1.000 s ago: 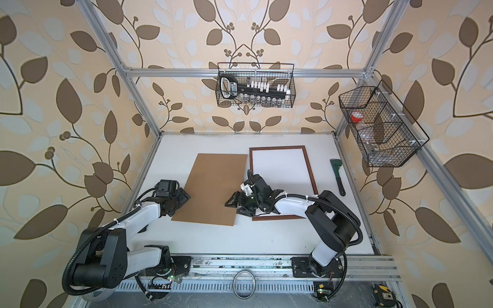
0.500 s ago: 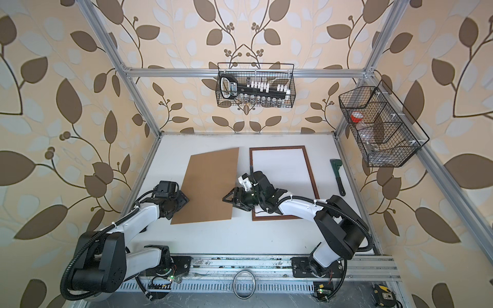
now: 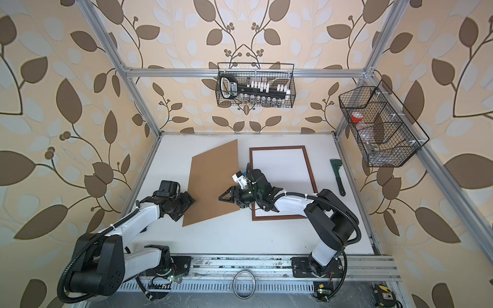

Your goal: Put the photo into the frame

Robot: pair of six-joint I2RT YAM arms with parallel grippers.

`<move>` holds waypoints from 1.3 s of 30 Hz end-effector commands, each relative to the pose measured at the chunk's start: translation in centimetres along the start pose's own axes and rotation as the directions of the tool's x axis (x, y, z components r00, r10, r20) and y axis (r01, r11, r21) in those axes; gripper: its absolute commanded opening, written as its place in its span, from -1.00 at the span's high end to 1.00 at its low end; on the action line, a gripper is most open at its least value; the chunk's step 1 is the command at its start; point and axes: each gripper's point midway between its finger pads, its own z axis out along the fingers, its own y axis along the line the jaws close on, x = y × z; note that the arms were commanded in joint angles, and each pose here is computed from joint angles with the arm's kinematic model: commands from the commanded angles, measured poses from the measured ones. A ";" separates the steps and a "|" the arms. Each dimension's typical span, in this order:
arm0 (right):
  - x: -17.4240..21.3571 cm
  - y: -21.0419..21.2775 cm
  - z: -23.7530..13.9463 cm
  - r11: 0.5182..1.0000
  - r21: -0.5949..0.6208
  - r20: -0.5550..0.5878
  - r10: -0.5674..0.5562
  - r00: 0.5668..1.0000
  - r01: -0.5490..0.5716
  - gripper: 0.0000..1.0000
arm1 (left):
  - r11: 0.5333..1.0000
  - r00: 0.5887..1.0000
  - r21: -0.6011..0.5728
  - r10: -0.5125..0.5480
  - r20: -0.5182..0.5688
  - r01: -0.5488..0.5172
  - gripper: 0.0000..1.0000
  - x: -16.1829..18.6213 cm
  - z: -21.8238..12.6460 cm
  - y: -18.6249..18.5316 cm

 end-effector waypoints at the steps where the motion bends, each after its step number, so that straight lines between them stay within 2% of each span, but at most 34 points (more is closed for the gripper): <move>1: -0.9 0.0 0.5 0.998 0.040 -0.011 -0.052 0.999 0.053 -0.22 | 0.995 0.971 -0.089 -0.063 -0.232 0.043 -0.59 5.5 0.5 3.1; 6: -1.5 -2.0 0.5 0.976 0.192 -0.078 -0.088 0.993 0.102 -0.22 | 0.995 0.971 -0.094 -0.061 -0.229 0.040 -0.59 5.5 0.7 3.2; 9: -1.8 -2.3 0.9 0.972 0.202 -0.113 -0.097 0.989 0.118 -0.25 | 0.994 0.972 -0.101 -0.060 -0.226 0.038 -0.59 5.5 0.8 3.5; 12: -3.2 -2.4 1.3 0.972 0.186 -0.101 -0.126 0.987 0.143 -0.24 | 0.994 0.973 -0.103 -0.061 -0.224 0.039 -0.59 5.5 1.0 3.6; 15: -4.8 -2.1 1.0 0.968 0.187 -0.076 -0.157 0.985 0.169 -0.06 | 0.994 0.973 -0.103 -0.058 -0.224 0.036 -0.59 5.5 0.9 3.5; 19: -5.9 -0.6 0.1 0.958 0.182 -0.025 -0.222 0.975 0.223 0.42 | 0.995 0.980 -0.093 -0.043 -0.194 0.025 -0.59 4.8 0.1 3.0; 23: -6.2 1.7 -1.0 0.947 0.156 0.000 -0.285 0.958 0.282 0.80 | 0.999 0.992 -0.033 0.037 -0.124 -0.041 -0.63 2.5 -2.3 0.2; 27: -6.1 3.7 -2.6 0.934 0.159 0.021 -0.328 0.945 0.320 1.00 | 0.992 0.993 -0.034 0.119 -0.019 -0.120 -0.66 0.3 -5.5 -1.1; 30: -5.5 4.9 -4.4 0.912 0.202 0.010 -0.367 0.930 0.357 1.00 | 0.984 0.983 -0.046 0.173 0.064 -0.170 -0.67 -1.0 -8.3 -1.5; 33: -4.8 5.8 -7.4 0.837 0.321 -0.026 -0.460 0.888 0.443 1.00 | 0.972 0.960 -0.068 0.232 0.155 -0.224 -0.67 -2.7 -11.3 -2.3; 35: -4.8 6.4 -10.1 0.753 0.434 -0.042 -0.530 0.847 0.494 1.00 | 0.963 0.943 -0.056 0.268 0.195 -0.262 -0.65 -3.5 -12.6 -3.4; 39: -4.6 8.4 -16.3 0.612 0.604 -0.059 -0.605 0.794 0.511 1.00 | 0.952 0.928 0.017 0.295 0.229 -0.307 -0.60 -4.1 -13.8 -5.9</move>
